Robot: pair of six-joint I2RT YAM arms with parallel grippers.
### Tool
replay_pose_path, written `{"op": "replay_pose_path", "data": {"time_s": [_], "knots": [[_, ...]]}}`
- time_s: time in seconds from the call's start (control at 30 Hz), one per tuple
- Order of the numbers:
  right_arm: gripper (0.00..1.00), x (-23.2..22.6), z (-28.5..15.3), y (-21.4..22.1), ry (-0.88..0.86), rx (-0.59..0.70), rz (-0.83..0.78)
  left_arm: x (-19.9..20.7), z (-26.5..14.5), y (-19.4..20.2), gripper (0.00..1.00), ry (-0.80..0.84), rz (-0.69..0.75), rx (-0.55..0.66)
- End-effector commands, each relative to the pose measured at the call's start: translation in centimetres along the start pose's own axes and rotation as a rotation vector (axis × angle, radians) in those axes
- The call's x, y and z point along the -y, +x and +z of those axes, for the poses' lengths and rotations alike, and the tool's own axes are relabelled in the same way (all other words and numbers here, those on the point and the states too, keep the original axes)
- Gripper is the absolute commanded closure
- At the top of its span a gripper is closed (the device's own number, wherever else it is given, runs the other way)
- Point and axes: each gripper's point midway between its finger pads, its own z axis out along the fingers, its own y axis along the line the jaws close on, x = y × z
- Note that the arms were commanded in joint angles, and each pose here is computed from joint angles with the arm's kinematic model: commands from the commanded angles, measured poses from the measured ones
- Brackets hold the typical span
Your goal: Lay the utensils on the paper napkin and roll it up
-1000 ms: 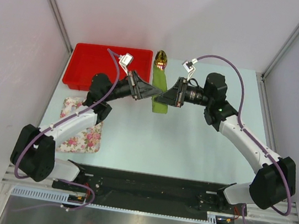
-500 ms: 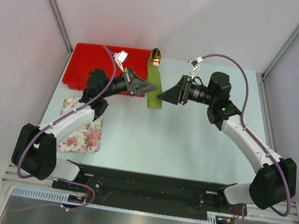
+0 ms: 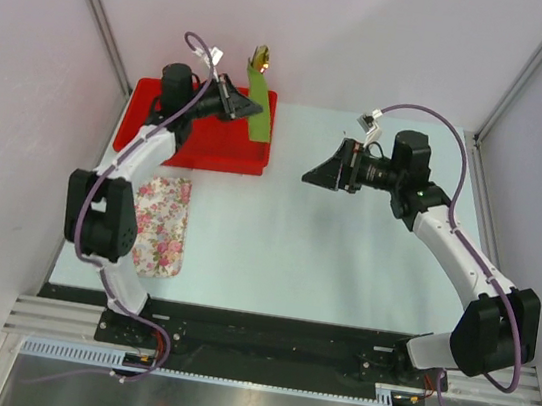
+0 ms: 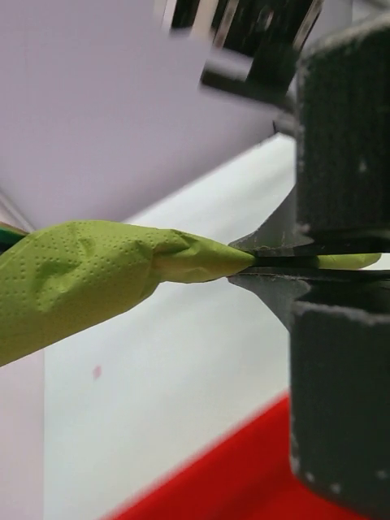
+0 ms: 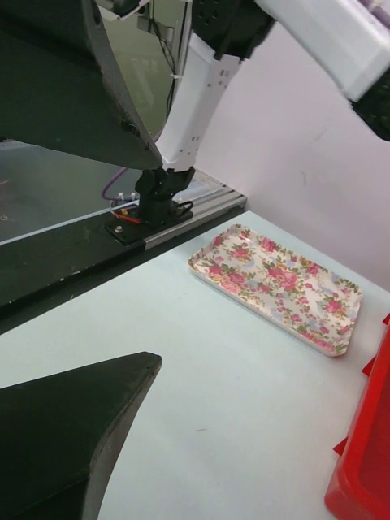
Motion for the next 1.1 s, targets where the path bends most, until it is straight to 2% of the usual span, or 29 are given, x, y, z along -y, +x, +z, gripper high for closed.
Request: {"op": "replay_pose_path", "data": {"time_s": [0.0,0.07,0.1,0.2,0.23,0.3,0.43,0.77,1.07], "knots": [[0.00,-1.4,-1.0,-0.8,-0.006,0.013,-0.077,-6.5,2.0,-2.2,1.00,-0.127,0.133,-0.011],[0.00,-1.3,-1.0,-0.6,-0.006,0.005,-0.073,-7.4,2.9,-3.7,1.00,-0.132,0.161,0.003],[0.00,-1.1,-1.0,-0.5,-0.003,0.002,-0.072,-10.0,3.8,-2.8,1.00,-0.175,0.137,-0.017],[0.00,-0.9,-1.0,-0.2,0.001,-0.005,-0.067,-12.1,4.8,-3.7,1.00,-0.213,0.171,-0.001],[0.00,-0.8,-1.1,-0.2,0.004,-0.006,-0.064,-14.4,5.5,-2.3,1.00,-0.239,0.139,-0.034],[0.00,-0.5,-1.1,0.1,0.006,-0.013,-0.057,-15.3,6.0,-2.5,1.00,-0.245,0.136,-0.034],[0.00,-0.1,-1.2,0.4,0.013,-0.016,-0.045,-18.8,6.9,-0.2,1.00,-0.277,0.106,-0.084],[0.00,1.3,-0.8,0.8,0.024,-0.025,-0.012,-23.2,6.8,6.1,1.00,-0.322,-0.022,-0.240],[0.00,1.7,-0.5,1.1,0.021,-0.032,0.006,-24.6,7.2,8.5,1.00,-0.322,-0.131,-0.299]]}}
